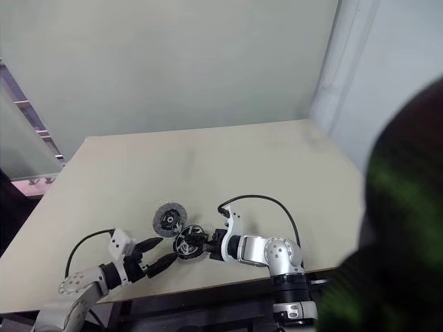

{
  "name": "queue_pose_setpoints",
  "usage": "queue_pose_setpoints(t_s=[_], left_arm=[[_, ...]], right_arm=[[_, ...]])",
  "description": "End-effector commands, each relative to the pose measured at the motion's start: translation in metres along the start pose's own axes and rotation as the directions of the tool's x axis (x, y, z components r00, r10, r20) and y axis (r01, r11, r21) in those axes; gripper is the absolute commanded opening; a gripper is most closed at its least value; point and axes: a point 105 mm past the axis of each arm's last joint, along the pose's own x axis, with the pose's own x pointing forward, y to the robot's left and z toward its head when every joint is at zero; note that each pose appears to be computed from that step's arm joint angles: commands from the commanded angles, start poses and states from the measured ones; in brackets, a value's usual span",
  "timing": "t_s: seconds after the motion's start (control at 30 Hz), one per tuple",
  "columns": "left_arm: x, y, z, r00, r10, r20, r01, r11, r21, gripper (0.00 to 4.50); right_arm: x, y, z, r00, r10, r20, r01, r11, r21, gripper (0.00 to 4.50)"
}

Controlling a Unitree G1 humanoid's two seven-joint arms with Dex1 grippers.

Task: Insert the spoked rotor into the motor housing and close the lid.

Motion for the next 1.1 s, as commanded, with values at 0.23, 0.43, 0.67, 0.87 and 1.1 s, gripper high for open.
queue_pose_setpoints(t_s=[0.23, 0.43, 0.67, 0.87, 1.1], left_arm=[[0.004, 0.0, 0.011, 0.999, -0.023, 0.026, 0.022, 0.999, 0.036, 4.5], [0.003, 0.001, 0.012, 0.999, -0.022, 0.025, 0.021, 0.999, 0.039, 4.5], [-0.003, 0.007, 0.014, 1.0, 0.002, 0.024, -0.003, 0.999, 0.043, 4.5], [-0.011, 0.013, 0.014, 0.999, 0.035, 0.017, -0.036, 0.998, 0.041, 4.5], [-0.014, 0.013, 0.013, 0.999, 0.045, 0.013, -0.046, 0.998, 0.039, 4.5]], right_arm=[[-0.014, 0.026, 0.014, 0.996, 0.07, 0.047, -0.061, 0.983, -0.171, 4.49], [-0.019, 0.016, 0.032, 0.986, -0.028, 0.162, 0.096, 0.898, -0.429, 3.91], [-0.014, 0.007, 0.045, 0.949, -0.086, 0.303, 0.276, 0.693, -0.666, 1.35], [-0.008, 0.012, 0.032, 0.963, -0.065, 0.261, 0.245, 0.615, -0.75, 0.05], [0.001, 0.011, 0.013, 0.982, -0.079, 0.173, 0.186, 0.601, -0.778, 0.05]])
